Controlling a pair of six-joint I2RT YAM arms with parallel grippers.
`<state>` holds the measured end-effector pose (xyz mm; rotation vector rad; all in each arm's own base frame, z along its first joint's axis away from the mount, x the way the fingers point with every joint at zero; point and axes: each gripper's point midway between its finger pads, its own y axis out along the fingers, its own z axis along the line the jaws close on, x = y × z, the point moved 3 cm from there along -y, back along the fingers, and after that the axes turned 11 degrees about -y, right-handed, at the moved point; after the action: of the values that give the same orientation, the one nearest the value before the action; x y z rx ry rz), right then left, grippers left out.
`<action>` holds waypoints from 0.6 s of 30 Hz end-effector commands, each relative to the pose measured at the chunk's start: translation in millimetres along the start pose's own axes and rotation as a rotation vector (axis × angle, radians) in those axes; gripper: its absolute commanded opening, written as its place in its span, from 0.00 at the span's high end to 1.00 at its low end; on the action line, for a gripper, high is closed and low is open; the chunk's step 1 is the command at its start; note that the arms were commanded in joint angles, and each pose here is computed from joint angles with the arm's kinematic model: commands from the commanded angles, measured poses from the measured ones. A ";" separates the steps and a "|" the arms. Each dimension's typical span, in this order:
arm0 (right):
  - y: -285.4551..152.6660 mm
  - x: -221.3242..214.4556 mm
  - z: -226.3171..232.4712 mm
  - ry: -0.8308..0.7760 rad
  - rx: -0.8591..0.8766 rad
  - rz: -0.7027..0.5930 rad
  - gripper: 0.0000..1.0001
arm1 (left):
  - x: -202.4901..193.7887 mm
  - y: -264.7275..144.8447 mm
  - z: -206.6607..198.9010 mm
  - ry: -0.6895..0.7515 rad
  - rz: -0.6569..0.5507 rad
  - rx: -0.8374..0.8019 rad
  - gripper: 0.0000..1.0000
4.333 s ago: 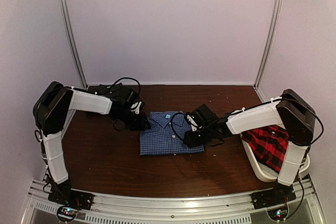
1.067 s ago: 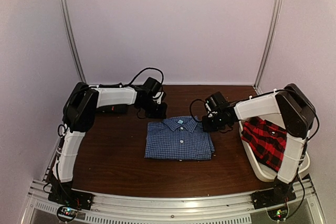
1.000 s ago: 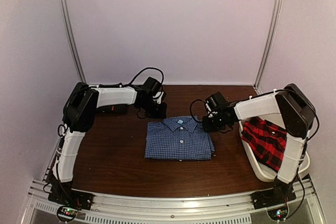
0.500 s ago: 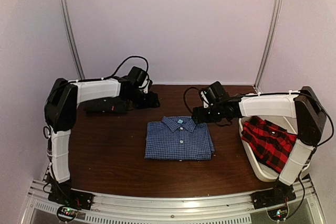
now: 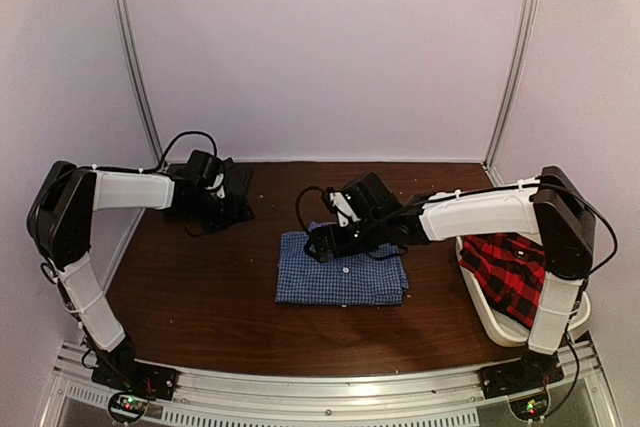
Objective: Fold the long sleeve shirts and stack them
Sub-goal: Move the square-folded shirt to the center of the board.
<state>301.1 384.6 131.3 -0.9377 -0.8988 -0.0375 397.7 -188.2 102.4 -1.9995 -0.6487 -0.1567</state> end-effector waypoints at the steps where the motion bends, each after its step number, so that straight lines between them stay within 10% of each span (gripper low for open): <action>1: 2.6 9.9 14.5 0.001 0.047 -0.025 0.00 | 18.0 -16.4 13.5 -0.111 -0.094 -0.059 0.20; 18: -52.5 10.2 -0.4 -0.006 -0.071 -0.107 0.00 | 79.1 1.1 72.1 -0.410 -0.258 -0.115 0.35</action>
<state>288.7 367.4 156.7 -0.9374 -0.9336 -0.0940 420.1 -93.3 78.5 -2.0123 -1.0960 0.1350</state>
